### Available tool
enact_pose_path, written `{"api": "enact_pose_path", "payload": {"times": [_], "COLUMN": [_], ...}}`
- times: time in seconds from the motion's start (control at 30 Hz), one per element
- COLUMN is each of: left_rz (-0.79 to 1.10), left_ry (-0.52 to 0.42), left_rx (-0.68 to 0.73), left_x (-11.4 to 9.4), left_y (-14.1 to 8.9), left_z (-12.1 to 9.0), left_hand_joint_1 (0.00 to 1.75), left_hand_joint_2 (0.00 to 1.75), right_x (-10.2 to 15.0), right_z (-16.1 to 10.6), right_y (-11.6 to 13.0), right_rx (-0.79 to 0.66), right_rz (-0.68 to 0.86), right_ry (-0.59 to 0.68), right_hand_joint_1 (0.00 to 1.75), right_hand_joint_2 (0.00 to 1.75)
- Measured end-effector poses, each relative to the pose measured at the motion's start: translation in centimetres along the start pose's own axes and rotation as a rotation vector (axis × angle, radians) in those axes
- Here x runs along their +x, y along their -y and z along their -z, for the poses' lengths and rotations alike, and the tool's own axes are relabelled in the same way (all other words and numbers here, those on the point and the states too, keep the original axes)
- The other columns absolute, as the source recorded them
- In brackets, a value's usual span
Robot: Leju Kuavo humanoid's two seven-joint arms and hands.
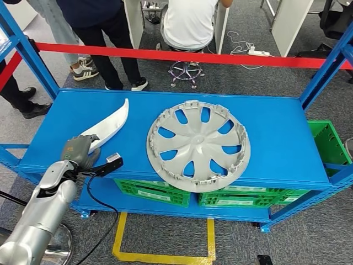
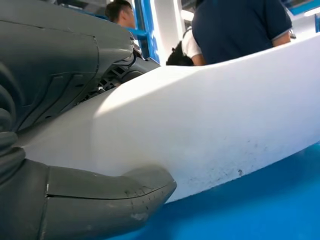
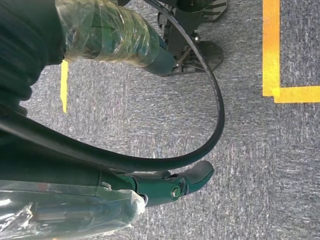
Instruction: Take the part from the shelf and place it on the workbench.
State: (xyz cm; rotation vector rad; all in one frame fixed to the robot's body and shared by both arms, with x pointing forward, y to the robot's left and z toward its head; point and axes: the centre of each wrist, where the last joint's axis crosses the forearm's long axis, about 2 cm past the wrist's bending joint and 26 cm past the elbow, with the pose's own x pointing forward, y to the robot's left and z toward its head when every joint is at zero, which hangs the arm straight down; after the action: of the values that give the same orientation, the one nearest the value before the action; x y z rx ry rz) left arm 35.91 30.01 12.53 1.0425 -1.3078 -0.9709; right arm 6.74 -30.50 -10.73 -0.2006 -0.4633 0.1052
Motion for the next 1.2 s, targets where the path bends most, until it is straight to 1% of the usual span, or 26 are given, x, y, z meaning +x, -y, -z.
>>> {"api": "enact_pose_path", "payload": {"times": [0.2,0.3,0.4,0.53,0.73,0.83,0.93,1.03,1.2], "left_rz": [-0.016,-0.040,-0.081,-0.145,-0.172,-0.216,-0.277,-0.322,-0.362], "left_ry": [0.025,0.052,0.101,0.168,0.199,0.227,0.282,0.339,0.410], "left_rx": [0.029,0.048,0.076,0.130,0.163,0.174,0.214,0.272,0.338], "left_x": [0.1,0.4,0.8,2.0,2.7,3.0,3.8,5.1,6.9], "left_y": [-0.1,-0.2,-0.1,-0.5,-1.1,-1.1,-1.2,-1.3,-1.5], "left_z": [0.0,-0.3,-1.0,-2.3,-3.1,-3.6,-5.1,-7.4,-10.9], "left_hand_joint_1": [1.75,1.75,1.75,1.75,1.75,1.75,1.75,1.75,1.75], "left_hand_joint_2": [1.75,1.75,1.75,1.75,1.75,1.75,1.75,1.75,1.75], "right_x": [0.0,0.0,-0.1,-0.2,-0.3,-0.3,-0.8,-1.5,-2.5], "right_z": [0.0,0.0,0.0,-0.1,-0.1,-0.1,-0.3,-0.5,-0.9], "right_y": [0.0,0.0,0.0,0.0,0.0,0.0,0.0,-0.1,-0.3], "right_rx": [-0.001,-0.003,-0.006,-0.012,-0.012,-0.017,-0.033,-0.043,-0.012], "right_rz": [0.000,0.000,0.004,0.013,0.014,0.020,0.033,0.064,0.135], "right_ry": [0.005,0.006,0.006,0.006,0.005,0.006,0.009,0.006,-0.005], "right_hand_joint_1": [0.00,0.00,0.00,0.00,0.00,0.00,0.00,0.00,0.00], "right_hand_joint_2": [1.75,1.75,1.75,1.75,1.75,1.75,1.75,1.75,1.75]}}
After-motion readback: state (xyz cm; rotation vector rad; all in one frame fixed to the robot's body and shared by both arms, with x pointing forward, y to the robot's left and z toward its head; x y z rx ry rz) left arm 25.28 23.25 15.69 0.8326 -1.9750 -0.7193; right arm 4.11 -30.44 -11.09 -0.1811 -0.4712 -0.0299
